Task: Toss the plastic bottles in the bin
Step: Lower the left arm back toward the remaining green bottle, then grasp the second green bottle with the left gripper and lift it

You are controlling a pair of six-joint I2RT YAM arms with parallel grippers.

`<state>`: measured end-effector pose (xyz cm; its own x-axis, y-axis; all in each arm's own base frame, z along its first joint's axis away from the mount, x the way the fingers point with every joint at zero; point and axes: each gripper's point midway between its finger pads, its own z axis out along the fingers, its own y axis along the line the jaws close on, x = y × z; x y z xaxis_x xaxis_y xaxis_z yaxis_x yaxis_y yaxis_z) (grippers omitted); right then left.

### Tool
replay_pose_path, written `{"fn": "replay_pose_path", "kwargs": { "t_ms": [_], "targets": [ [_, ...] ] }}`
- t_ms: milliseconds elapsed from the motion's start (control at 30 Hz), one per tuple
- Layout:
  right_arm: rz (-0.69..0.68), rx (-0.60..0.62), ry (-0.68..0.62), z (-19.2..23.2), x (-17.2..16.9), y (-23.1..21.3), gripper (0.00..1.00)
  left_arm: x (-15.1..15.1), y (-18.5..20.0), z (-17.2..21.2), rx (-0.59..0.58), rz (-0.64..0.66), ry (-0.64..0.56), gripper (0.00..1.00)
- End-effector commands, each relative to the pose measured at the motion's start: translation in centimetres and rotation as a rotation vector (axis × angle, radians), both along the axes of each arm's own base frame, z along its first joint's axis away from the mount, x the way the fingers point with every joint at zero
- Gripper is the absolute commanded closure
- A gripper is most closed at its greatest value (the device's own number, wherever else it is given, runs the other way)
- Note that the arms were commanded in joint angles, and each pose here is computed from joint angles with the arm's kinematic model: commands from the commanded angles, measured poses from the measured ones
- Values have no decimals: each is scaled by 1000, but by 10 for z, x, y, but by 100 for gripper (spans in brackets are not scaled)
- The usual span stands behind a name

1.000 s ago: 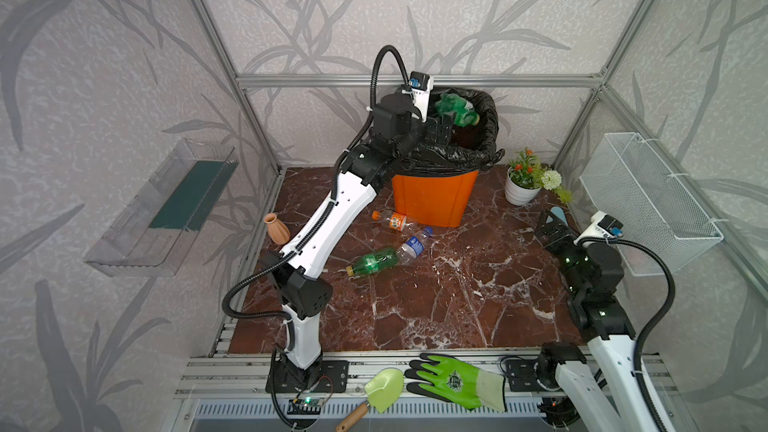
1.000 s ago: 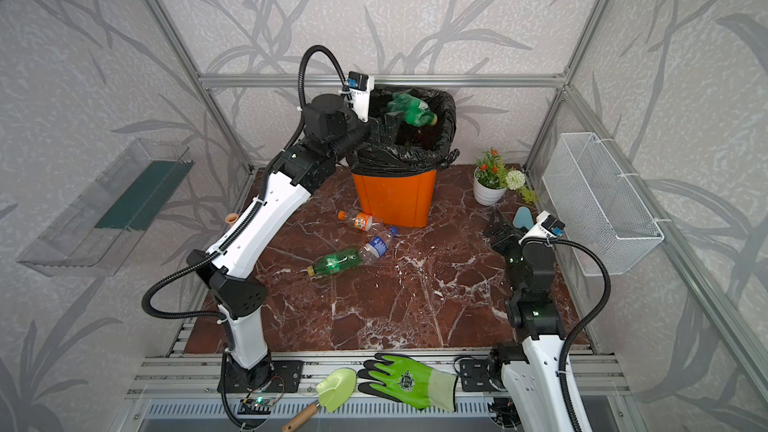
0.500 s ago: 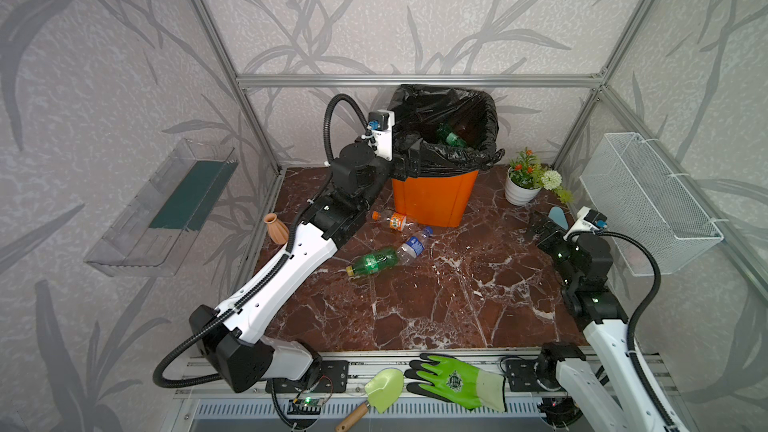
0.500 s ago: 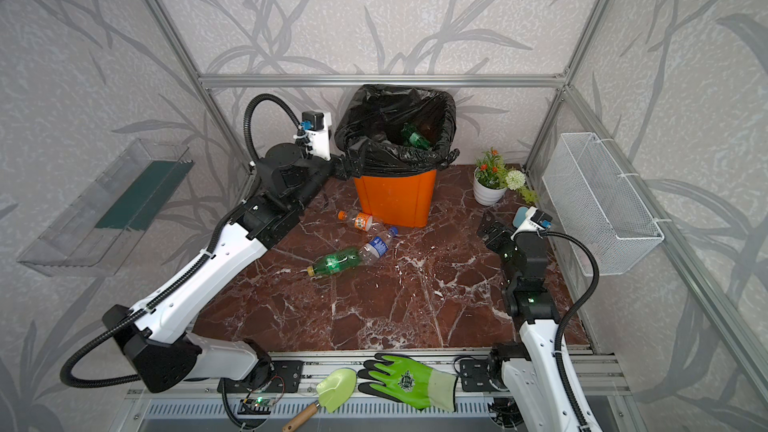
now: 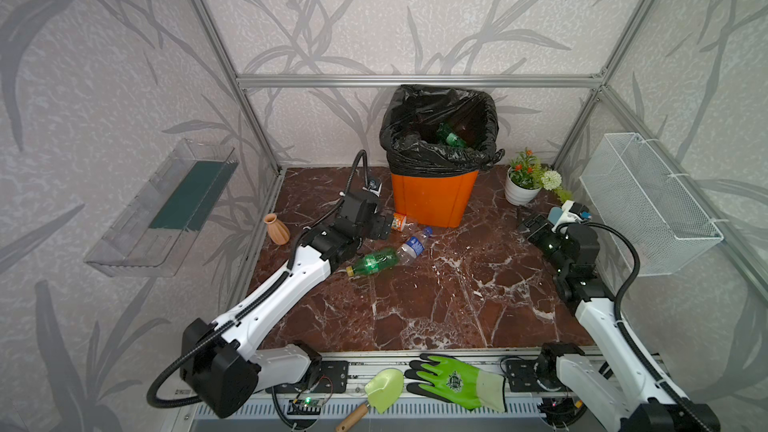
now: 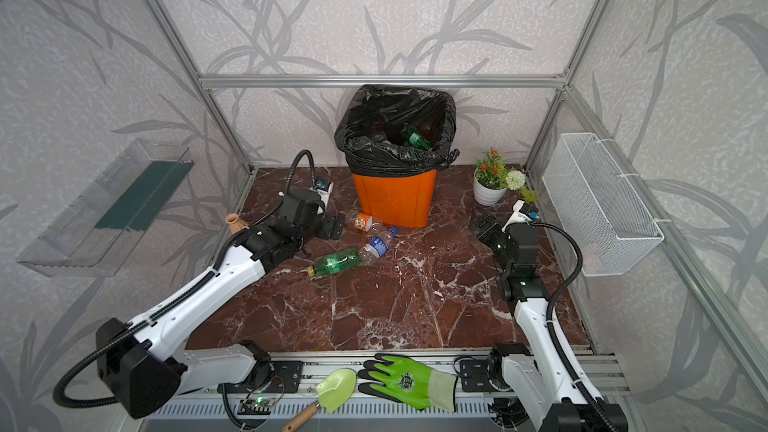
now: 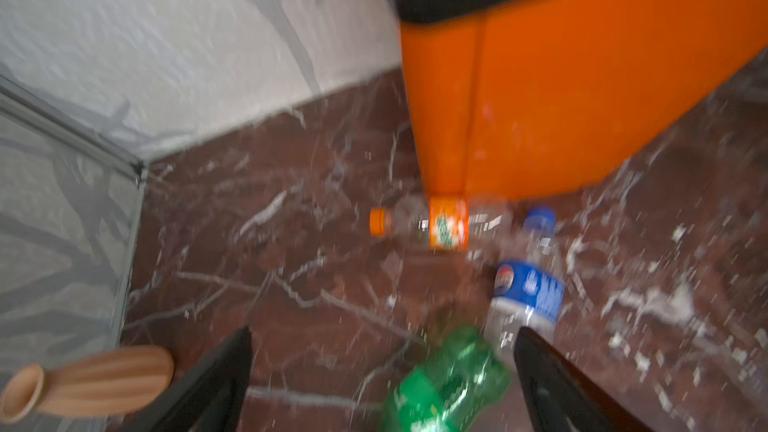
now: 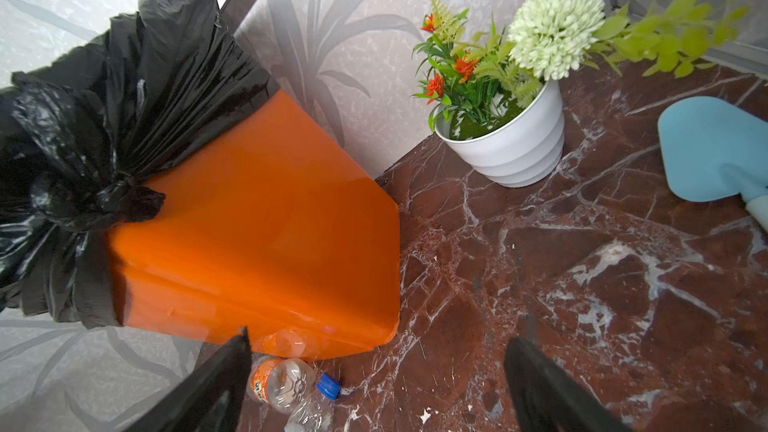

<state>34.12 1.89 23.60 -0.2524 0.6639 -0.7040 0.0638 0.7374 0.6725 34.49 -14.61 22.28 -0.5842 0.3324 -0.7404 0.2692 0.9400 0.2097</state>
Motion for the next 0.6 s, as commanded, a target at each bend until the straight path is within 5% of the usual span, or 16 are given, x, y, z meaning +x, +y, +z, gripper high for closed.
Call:
{"fn": "replay_pose_path", "kwargs": {
  "t_ms": [0,567],
  "targets": [
    [-26,22,-34,5,0,-4,5,-42,25,-62,214,-32,269,3],
    [-83,4,-32,0,-9,-14,3,-45,-3,-151,296,-171,559,8]
  ]
}}
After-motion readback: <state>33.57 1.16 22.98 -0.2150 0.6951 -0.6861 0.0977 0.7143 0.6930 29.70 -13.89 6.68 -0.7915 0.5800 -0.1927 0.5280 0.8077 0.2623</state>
